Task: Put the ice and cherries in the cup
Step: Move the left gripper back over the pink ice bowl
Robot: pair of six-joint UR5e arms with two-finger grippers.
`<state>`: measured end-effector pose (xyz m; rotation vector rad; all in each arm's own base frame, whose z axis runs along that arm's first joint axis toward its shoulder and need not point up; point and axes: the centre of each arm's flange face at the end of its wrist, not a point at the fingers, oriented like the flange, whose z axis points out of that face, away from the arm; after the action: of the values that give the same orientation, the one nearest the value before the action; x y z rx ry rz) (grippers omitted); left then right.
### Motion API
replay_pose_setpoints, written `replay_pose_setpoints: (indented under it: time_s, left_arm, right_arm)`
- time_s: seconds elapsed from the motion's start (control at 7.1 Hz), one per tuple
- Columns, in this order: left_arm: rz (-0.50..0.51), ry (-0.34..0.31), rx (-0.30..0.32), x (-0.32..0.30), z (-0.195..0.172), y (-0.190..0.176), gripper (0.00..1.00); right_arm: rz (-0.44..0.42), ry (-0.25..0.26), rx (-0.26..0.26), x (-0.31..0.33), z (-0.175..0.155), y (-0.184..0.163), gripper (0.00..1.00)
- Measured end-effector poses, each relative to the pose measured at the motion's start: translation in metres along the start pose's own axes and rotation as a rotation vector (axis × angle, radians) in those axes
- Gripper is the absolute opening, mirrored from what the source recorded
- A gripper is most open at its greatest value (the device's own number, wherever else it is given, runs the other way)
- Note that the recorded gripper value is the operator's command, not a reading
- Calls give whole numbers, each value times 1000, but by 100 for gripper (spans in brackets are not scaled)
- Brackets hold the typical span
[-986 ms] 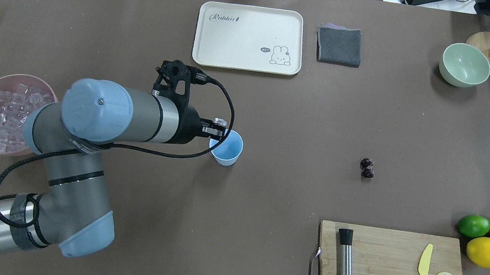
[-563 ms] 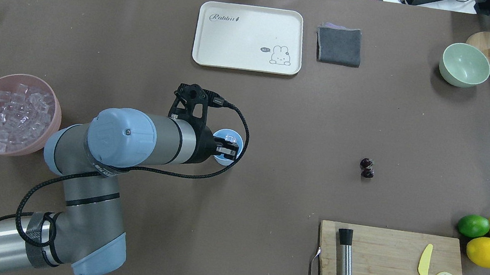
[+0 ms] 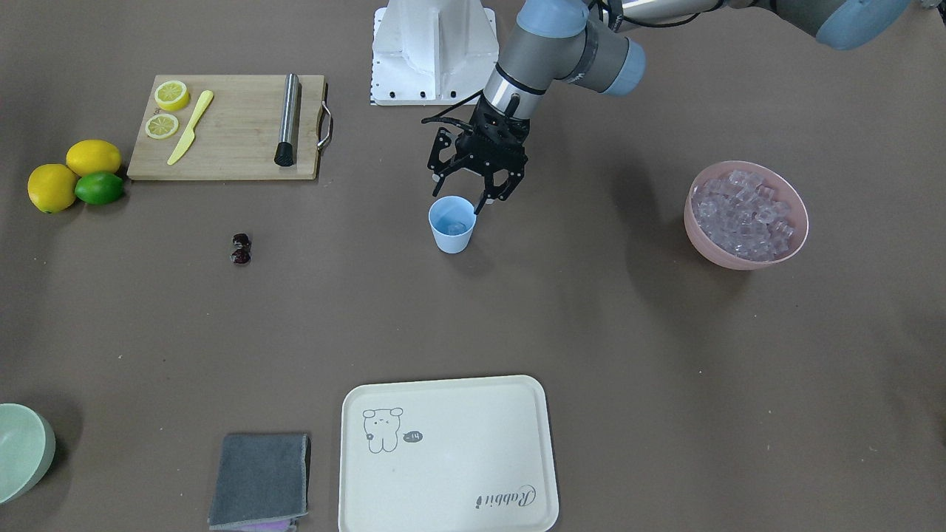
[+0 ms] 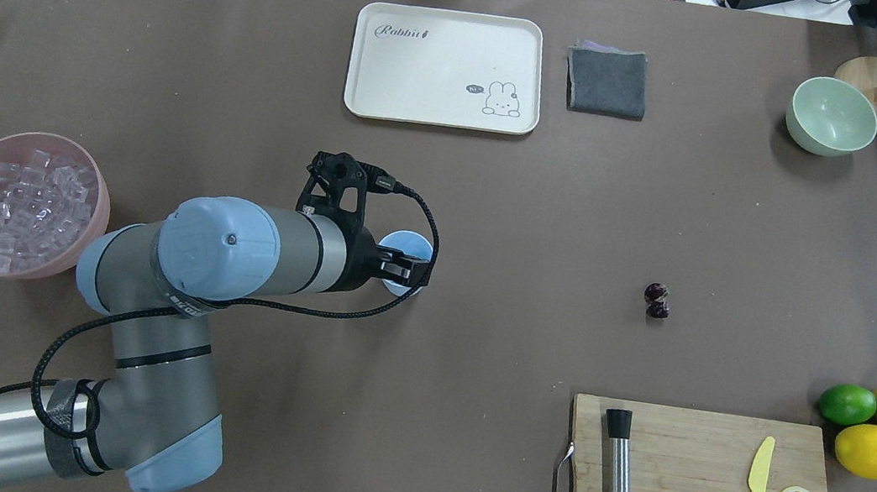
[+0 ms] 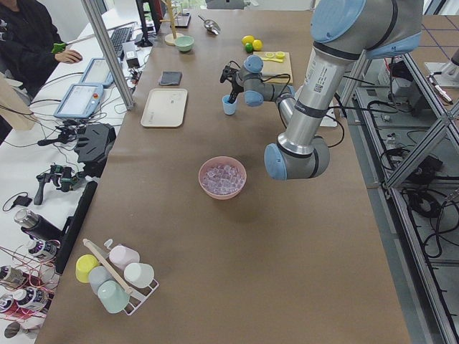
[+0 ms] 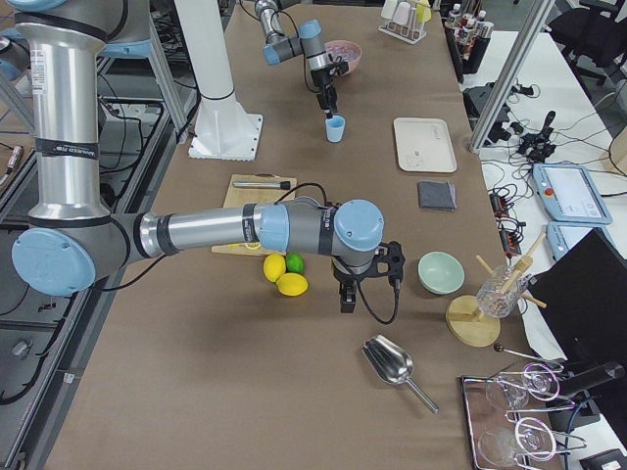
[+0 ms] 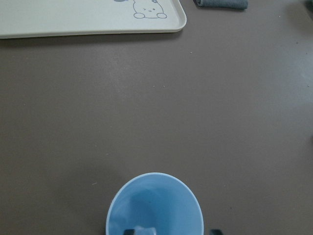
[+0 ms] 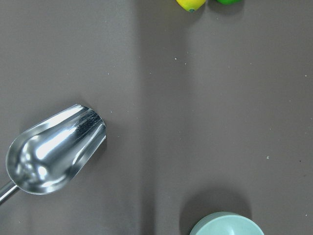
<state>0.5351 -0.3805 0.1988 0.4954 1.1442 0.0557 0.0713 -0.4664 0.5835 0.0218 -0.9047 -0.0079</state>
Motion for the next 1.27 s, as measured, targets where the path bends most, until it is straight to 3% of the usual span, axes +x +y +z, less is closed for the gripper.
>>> replay_pose_setpoints:
  time_s: [0.28, 0.7, 0.99, 1.27]
  left_arm:
    - [-6, -98, -48, -44, -41, -30, 97]
    - [84, -225, -154, -198, -147, -47, 97]
    - [145, -286, -194, -295, -202, -25, 97]
    - [156, -307, -209, -364, -214, 17, 97]
  right_arm:
    - [-7, 0, 5, -4, -3, -3, 100]
    - [-12, -2, 8, -6, -4, -5, 100]
    - [-12, -3, 8, -6, -4, -5, 100]
    - [-13, -3, 6, -5, -3, -4, 100]
